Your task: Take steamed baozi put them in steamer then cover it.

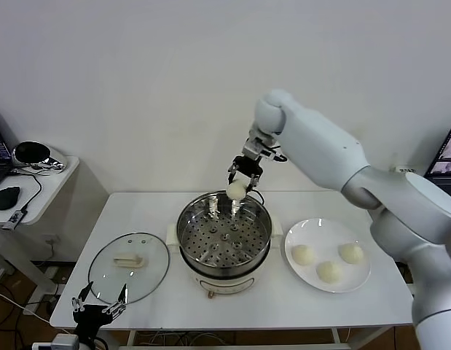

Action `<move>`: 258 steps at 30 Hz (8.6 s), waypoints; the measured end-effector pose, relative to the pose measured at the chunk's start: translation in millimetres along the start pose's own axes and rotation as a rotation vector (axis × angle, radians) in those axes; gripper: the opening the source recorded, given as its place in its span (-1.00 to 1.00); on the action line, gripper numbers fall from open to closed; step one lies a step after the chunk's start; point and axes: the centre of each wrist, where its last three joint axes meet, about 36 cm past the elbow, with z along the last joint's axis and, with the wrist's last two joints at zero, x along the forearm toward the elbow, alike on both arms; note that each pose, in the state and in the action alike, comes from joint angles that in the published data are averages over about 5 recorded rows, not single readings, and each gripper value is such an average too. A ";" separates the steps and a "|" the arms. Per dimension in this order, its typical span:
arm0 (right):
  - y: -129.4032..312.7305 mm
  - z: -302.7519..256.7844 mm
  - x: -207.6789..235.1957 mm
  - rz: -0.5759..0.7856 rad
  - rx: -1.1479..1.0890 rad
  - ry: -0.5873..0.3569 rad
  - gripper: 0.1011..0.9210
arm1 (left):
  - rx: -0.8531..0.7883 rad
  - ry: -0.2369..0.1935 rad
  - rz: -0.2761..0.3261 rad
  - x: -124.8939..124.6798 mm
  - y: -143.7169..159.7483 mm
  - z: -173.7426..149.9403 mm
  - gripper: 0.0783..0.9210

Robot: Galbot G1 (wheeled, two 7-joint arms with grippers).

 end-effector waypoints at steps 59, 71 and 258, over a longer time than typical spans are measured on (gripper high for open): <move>9.3 -16.1 -35.2 0.042 -0.107 -0.012 0.76 | -0.006 0.020 0.007 -7.7 -3.0 9.2 0.77; 122.4 -0.6 44.8 0.139 -0.648 -0.018 0.76 | -0.021 0.016 0.032 -7.3 -3.9 5.2 0.77; -27.0 -80.8 -29.2 -0.027 -1.027 -0.078 0.76 | -0.024 -0.059 0.003 -4.4 -6.5 -26.5 0.77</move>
